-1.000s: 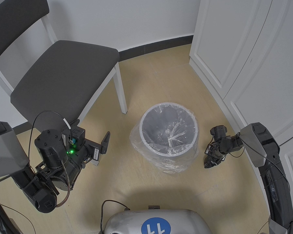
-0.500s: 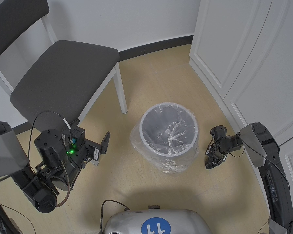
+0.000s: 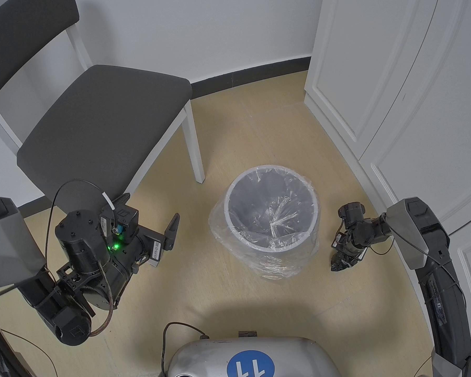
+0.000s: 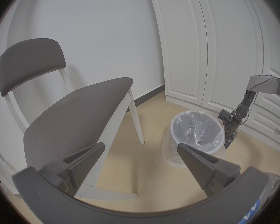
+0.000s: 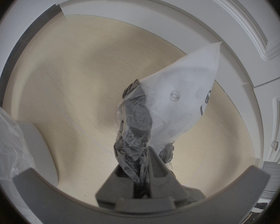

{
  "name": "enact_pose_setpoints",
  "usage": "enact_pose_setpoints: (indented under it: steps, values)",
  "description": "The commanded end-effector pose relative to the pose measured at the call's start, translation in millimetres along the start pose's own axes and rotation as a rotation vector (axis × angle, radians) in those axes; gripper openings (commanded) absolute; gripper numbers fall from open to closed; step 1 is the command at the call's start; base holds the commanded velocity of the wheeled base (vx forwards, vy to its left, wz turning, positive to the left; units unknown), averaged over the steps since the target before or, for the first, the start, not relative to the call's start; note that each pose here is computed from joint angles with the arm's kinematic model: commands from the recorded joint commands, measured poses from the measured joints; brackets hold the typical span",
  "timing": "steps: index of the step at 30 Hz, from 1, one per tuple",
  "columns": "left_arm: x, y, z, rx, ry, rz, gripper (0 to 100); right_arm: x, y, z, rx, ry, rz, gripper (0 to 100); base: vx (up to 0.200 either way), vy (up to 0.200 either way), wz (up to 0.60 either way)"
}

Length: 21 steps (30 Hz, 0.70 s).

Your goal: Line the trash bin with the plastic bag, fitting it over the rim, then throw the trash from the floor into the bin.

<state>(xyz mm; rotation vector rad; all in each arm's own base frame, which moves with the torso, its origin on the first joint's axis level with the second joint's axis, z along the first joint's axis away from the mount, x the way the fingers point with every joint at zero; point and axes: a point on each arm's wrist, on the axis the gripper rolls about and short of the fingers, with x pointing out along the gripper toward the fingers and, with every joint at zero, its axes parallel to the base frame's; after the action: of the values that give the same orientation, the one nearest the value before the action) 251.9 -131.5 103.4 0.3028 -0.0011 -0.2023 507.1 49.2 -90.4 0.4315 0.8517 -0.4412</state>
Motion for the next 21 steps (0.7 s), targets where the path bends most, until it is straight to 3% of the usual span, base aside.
enact_pose_setpoints:
  steps: [1,9,15,21]
  values:
    - [-1,1,5,-0.006,-0.018,0.002,100,-3,1,0,-0.010,-0.015,-0.014,0,0.000,0.000,0.00]
    - [-3,-4,10,-0.009,-0.041,-0.018,100,-61,8,16,-0.053,0.002,0.037,0,0.000,0.000,0.00]
    - [-7,-4,14,-0.014,-0.054,-0.021,100,-116,8,47,-0.023,-0.032,0.106,0,0.000,0.000,0.00]
    - [-10,2,23,-0.027,-0.086,-0.011,100,-210,3,83,0.004,-0.087,0.165,0,0.000,0.000,0.00]
